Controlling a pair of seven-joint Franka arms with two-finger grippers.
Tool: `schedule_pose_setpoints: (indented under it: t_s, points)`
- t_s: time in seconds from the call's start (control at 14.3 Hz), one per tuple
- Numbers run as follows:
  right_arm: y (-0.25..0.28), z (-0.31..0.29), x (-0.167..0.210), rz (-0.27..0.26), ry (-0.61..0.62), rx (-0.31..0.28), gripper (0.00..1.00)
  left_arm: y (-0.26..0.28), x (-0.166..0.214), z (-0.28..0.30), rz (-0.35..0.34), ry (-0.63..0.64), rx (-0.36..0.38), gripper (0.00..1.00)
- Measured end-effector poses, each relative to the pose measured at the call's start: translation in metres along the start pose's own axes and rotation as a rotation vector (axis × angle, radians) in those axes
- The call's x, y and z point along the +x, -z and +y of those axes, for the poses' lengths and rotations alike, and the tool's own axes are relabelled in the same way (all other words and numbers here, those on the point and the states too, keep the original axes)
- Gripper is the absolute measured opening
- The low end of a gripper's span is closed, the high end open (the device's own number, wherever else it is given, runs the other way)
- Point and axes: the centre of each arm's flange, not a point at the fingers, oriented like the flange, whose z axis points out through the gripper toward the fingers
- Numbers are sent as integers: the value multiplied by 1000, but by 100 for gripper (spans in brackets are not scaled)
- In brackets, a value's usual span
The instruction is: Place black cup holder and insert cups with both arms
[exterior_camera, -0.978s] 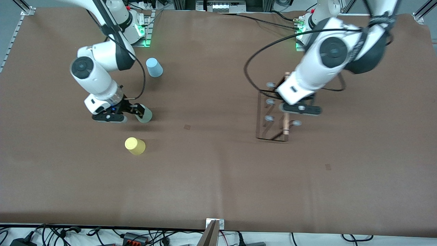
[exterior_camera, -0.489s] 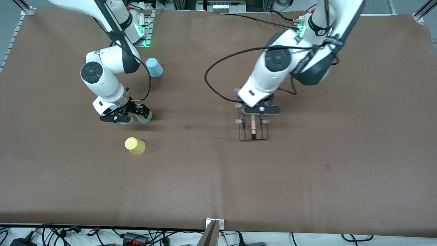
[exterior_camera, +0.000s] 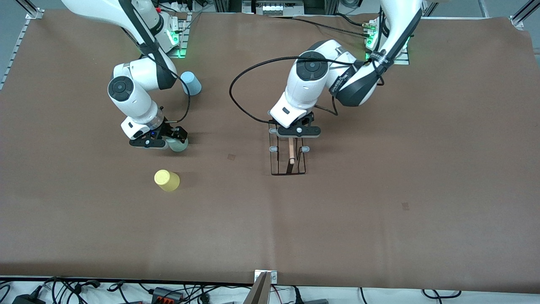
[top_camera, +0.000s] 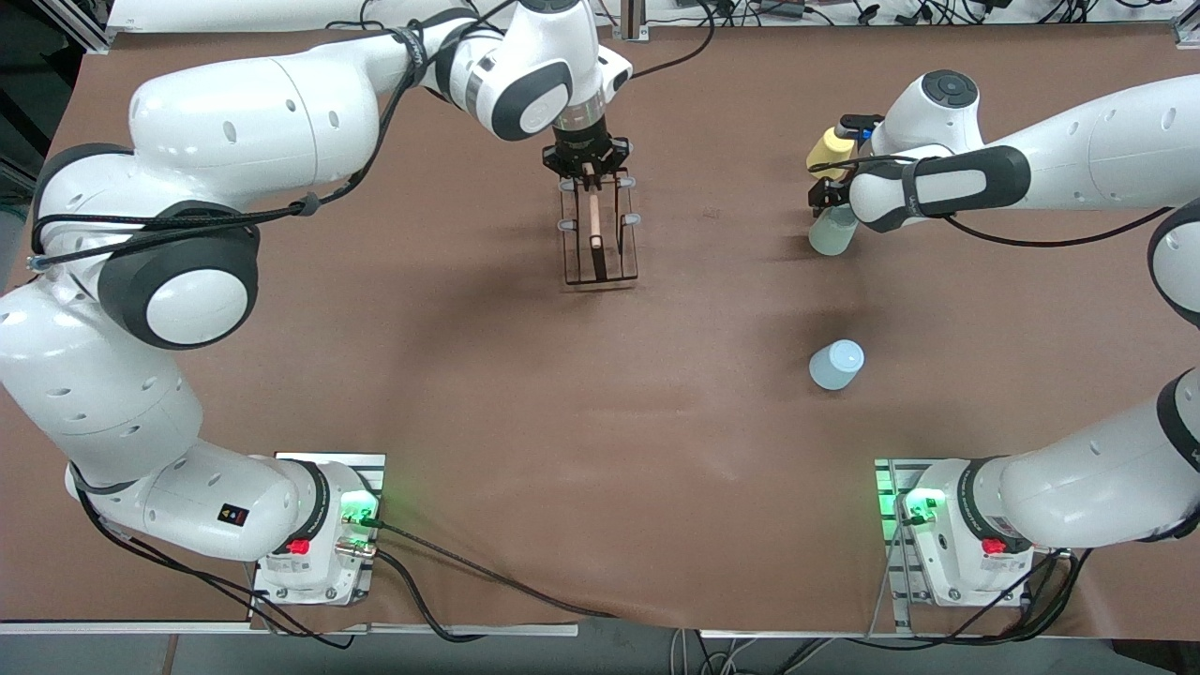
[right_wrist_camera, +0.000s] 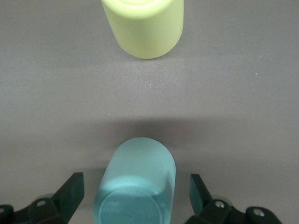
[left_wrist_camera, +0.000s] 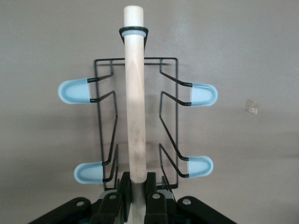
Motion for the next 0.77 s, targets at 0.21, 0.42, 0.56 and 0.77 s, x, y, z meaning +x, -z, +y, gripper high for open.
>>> schedule_pose_setpoints:
  t_s: [0.21,0.42,0.56,0.77]
  points:
    - [-1,0,-1,-2,1,-1,100,-10,-9,10,20,-42,31,16]
    - [-7,-1,-3,-14,3,-3,100,-14,-16,17,39,-70,51,16]
    - [-10,-3,-5,-20,9,-4,100,-17,-20,21,36,-63,53,16]
    - [-11,-7,-7,-22,16,-4,89,-21,-23,24,33,-39,55,16]
